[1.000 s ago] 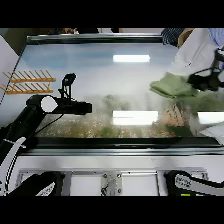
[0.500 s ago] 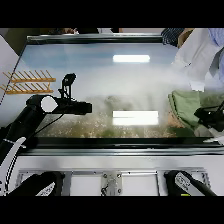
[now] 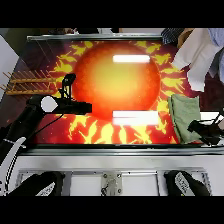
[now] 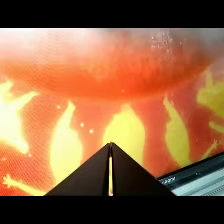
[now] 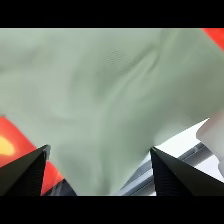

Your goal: Fold the clothes and pants, and hang the long-sleeved shirts on hangers.

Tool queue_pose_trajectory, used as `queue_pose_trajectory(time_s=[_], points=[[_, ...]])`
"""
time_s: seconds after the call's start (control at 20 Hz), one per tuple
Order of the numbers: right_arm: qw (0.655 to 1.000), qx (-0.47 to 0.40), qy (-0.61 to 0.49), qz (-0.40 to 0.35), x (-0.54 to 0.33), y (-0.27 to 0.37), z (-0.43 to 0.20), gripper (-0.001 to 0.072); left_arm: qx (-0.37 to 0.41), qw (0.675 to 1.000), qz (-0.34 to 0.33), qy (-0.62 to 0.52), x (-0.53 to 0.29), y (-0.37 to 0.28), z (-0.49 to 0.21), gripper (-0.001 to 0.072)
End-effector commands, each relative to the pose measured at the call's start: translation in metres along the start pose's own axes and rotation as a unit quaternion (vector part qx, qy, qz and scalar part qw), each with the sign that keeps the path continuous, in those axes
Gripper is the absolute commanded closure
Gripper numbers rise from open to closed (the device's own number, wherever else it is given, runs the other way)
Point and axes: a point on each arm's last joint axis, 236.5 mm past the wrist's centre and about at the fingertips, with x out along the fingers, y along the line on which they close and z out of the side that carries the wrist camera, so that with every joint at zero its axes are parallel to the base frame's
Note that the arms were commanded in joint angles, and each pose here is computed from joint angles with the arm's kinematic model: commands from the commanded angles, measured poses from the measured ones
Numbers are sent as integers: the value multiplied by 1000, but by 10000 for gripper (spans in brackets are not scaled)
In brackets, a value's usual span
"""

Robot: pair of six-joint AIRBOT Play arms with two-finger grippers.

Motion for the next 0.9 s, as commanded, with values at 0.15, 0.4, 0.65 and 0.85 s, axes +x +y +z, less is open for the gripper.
queue_pose_trajectory(time_s=[0.15,0.4,0.65,0.85], points=[[981,-86,-141,103,-100,49,18,33,0,1000,0,0,0,0,0,697],[937,-191,-141,257,-140,140,-28,34,2,1000,1,0,0,0,0,697],[903,-290,-91,302,-141,184,-78,545,1,1000,1,7,0,0,-3,697],[893,-322,-65,309,-136,197,-97,696,1,1000,1,7,0,0,-3,697]])
